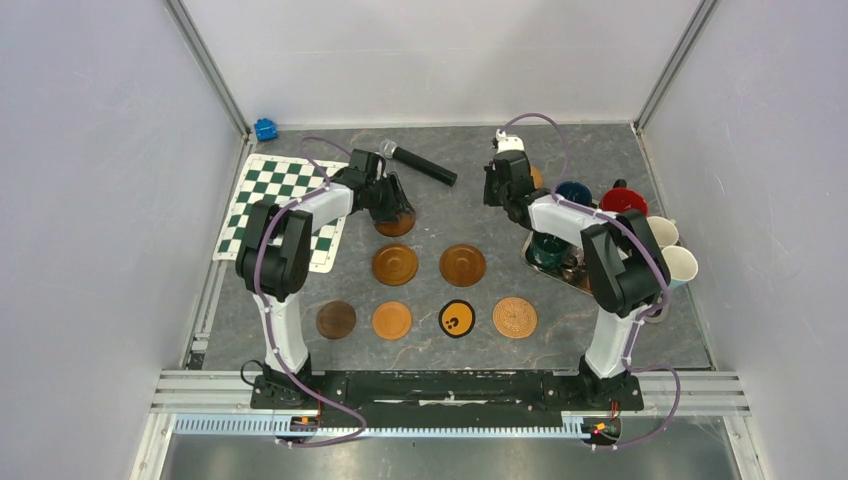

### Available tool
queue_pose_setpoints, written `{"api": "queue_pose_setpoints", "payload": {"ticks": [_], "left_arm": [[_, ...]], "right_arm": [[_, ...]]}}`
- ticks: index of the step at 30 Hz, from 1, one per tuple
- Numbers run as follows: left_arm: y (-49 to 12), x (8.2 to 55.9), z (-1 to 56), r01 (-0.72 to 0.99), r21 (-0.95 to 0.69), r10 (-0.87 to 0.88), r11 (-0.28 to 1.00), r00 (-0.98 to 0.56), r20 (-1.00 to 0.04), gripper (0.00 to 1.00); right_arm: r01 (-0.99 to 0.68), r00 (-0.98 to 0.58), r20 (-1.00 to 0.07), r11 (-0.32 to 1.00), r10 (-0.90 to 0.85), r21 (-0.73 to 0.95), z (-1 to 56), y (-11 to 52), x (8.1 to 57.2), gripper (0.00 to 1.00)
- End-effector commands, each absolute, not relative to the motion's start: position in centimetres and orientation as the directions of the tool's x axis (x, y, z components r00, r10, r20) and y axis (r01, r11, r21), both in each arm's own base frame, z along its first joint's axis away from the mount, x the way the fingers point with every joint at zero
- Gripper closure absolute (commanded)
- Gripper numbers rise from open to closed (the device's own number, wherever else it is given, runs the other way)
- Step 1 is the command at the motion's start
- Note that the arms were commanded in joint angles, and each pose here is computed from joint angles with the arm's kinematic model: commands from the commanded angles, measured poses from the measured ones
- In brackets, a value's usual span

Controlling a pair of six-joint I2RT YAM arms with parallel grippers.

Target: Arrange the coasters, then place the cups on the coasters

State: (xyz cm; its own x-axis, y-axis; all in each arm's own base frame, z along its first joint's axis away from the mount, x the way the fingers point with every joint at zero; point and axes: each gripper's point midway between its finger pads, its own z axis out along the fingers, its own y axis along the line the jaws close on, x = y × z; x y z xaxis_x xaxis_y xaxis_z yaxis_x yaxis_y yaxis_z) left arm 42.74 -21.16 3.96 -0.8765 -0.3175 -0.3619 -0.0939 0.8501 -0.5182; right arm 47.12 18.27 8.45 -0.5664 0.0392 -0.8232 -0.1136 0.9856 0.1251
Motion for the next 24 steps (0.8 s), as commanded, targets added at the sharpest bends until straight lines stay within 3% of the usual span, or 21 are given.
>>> {"api": "queue_pose_setpoints", "payload": {"ticks": [1,10,17,24], "left_arm": [[-23.4,43.3,11.4,0.076,-0.616,-0.266,0.784,-0.856,-0.444,0.40],[-20.2,36.7,21.5,0.284,-0.497,-0.102,0.820,-0.781,-0.616,0.35],[-17.4,29.4,20.5,0.316,-0.461,-0.079,0.829,-0.750,-0.657,0.32],[-15.0,28.1,20.1,0.290,-0.372,-0.069,0.882,-0.702,-0.709,0.32]], "right_arm": [[-0.040,-0.498,-0.863,0.992,0.083,0.118,10.3,16.8,50.6,1.00],[0.107,-0.456,-0.883,0.991,0.115,0.074,10.3,13.9,55.2,1.00],[0.206,-0.476,-0.875,0.978,0.084,-0.019,9.3,10.5,56.8,1.00],[0.259,-0.517,-0.851,0.964,0.093,-0.052,7.6,9.3,56.8,1.00]]}}
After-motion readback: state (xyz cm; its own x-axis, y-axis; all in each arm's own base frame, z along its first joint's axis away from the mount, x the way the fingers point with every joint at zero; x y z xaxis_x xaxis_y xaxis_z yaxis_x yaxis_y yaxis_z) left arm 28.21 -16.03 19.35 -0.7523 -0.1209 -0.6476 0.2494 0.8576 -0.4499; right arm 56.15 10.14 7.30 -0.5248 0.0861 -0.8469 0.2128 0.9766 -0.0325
